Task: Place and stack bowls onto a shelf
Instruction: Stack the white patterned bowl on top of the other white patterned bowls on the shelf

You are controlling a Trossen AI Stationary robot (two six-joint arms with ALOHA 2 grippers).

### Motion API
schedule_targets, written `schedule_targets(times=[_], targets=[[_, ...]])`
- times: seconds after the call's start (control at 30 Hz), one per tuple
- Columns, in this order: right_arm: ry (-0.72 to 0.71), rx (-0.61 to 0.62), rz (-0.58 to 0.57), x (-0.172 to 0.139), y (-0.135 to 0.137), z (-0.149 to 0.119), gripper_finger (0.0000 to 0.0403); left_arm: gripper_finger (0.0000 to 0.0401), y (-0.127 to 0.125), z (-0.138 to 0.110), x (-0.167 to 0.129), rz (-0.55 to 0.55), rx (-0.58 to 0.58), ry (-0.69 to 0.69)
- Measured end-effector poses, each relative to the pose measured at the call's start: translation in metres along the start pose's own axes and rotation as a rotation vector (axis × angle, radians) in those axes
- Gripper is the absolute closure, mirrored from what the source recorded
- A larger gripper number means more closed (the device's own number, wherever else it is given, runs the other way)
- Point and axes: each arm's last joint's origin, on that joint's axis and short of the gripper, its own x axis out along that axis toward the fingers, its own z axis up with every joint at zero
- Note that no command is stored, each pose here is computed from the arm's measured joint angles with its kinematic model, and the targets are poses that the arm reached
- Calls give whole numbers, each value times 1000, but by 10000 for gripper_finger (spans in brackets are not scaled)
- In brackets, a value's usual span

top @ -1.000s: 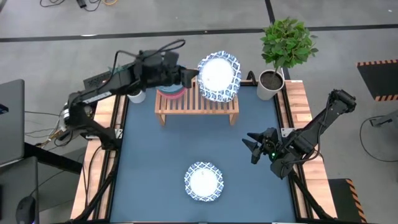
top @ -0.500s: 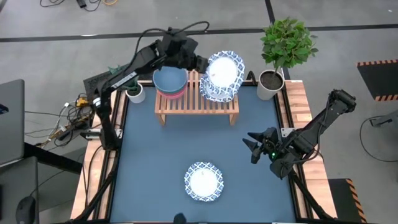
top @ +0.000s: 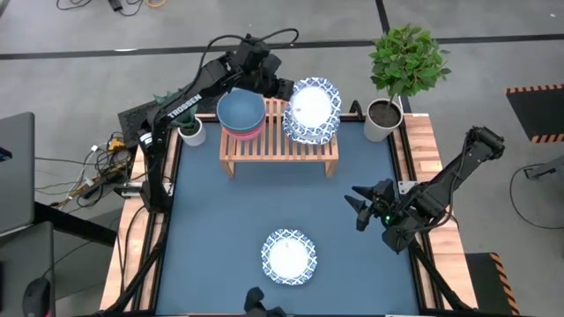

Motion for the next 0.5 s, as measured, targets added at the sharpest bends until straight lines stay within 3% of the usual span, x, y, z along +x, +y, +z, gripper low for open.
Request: schedule_targets(times=[0.5], targets=[[0, 20, -51, 10, -3, 4, 177, 401, -4, -3, -1, -29, 14, 30]])
